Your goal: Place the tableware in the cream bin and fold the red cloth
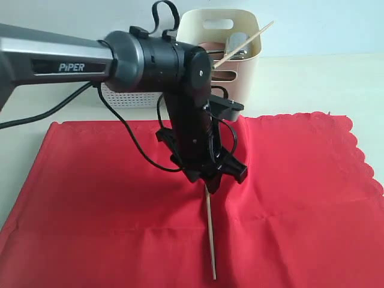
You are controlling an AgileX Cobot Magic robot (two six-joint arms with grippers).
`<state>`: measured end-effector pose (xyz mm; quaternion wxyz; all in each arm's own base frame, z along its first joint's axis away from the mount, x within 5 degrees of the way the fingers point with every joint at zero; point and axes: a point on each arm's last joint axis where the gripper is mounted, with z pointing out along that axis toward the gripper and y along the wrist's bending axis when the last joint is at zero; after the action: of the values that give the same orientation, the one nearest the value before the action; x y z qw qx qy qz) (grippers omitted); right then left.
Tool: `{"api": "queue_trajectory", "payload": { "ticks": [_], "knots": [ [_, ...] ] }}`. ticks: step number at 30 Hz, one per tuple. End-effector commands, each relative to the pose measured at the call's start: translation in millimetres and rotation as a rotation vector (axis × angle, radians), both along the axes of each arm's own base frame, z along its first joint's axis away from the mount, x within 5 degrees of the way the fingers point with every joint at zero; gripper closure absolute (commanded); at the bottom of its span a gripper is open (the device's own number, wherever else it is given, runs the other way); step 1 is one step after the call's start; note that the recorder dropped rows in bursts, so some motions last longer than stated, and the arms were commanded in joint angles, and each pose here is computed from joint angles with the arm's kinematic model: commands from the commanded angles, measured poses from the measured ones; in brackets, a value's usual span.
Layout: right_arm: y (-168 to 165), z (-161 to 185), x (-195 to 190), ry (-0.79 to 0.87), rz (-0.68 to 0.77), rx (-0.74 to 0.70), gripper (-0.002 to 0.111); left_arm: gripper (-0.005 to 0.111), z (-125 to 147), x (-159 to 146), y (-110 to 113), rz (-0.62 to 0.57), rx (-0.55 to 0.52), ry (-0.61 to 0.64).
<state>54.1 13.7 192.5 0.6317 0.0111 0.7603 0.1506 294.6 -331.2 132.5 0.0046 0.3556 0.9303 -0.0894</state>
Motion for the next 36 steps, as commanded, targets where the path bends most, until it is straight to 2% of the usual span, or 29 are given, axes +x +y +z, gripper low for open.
{"api": "queue_trajectory", "payload": {
  "ticks": [1, 5, 7, 12, 16, 20, 25, 28, 31, 36],
  "knots": [
    [-0.2, -0.6, -0.2, -0.011, -0.001, -0.007, 0.108, 0.062, -10.3, -0.9, -3.9, 0.019, -0.001, 0.005],
    [-0.2, -0.6, -0.2, -0.011, -0.001, -0.007, 0.108, 0.063, -17.9, 0.9, -4.9, 0.025, 0.000, -0.003],
    [-0.2, -0.6, -0.2, -0.011, -0.001, -0.007, 0.108, 0.068, -18.9, 0.7, -5.1, 0.027, -0.001, 0.001],
    [-0.2, -0.6, -0.2, -0.011, -0.001, -0.007, 0.108, 0.106, -9.1, -2.5, -2.4, 0.003, 0.013, 0.017],
    [-0.2, -0.6, -0.2, -0.011, -0.001, -0.007, 0.108, 0.106, 20.9, -3.4, -0.5, -0.009, 0.000, 0.023],
    [-0.2, -0.6, -0.2, -0.011, -0.001, -0.007, 0.108, 0.106, 78.4, 4.4, 3.8, -0.045, -0.064, -0.058],
    [-0.2, -0.6, -0.2, -0.011, -0.001, -0.007, 0.108, 0.106, 172.9, 30.9, 22.0, 0.023, -0.275, -0.300],
    [-0.2, -0.6, -0.2, -0.011, -0.001, -0.007, 0.108, 0.107, 207.6, 56.5, 31.9, 0.072, -0.419, -0.509],
    [-0.2, -0.6, -0.2, -0.011, -0.001, -0.007, 0.108, 0.107, 219.2, 87.3, 36.6, 0.155, -0.566, -0.717],
    [-0.2, -0.6, -0.2, -0.011, -0.001, -0.007, 0.108, 0.107, 207.3, 137.6, 43.0, 0.290, -0.739, -1.010]
  ]
}}
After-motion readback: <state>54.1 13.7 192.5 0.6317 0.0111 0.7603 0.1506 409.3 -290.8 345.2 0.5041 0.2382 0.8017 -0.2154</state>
